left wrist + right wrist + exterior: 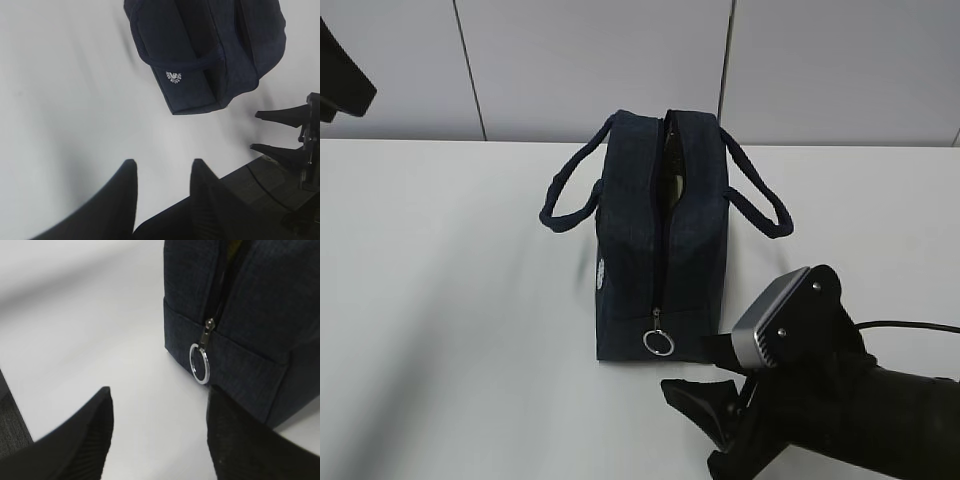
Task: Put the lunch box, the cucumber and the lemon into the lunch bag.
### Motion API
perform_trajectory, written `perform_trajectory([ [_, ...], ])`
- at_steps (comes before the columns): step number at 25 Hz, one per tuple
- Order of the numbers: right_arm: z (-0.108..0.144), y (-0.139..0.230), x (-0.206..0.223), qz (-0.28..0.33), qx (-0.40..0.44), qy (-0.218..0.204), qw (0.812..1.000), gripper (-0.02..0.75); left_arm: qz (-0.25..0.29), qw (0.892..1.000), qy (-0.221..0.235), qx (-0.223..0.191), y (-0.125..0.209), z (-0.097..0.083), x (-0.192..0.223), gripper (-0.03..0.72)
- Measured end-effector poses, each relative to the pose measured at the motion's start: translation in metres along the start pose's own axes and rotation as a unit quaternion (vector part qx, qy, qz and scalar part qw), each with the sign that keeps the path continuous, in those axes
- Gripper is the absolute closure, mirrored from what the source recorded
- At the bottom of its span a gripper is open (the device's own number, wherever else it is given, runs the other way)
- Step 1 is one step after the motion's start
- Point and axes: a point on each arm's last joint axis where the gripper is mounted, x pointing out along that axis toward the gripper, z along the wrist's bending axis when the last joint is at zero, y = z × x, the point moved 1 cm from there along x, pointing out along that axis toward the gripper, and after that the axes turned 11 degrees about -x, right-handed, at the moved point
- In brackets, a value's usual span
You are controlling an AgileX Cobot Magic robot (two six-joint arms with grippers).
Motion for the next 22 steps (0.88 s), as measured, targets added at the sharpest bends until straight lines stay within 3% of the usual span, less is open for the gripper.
perform_trajectory([
  [14, -0.005, -0.001, 0.025, 0.004, 0.044, 0.001, 0.999, 0.297, 0.0, 1.0, 0.002, -0.001, 0.0, 0.0, 0.0, 0.449],
  [22, -0.009, 0.001, 0.036, 0.041, 0.054, 0.006, 0.998, 0.297, 0.0, 1.0, 0.002, -0.001, 0.0, 0.0, 0.0, 0.449],
])
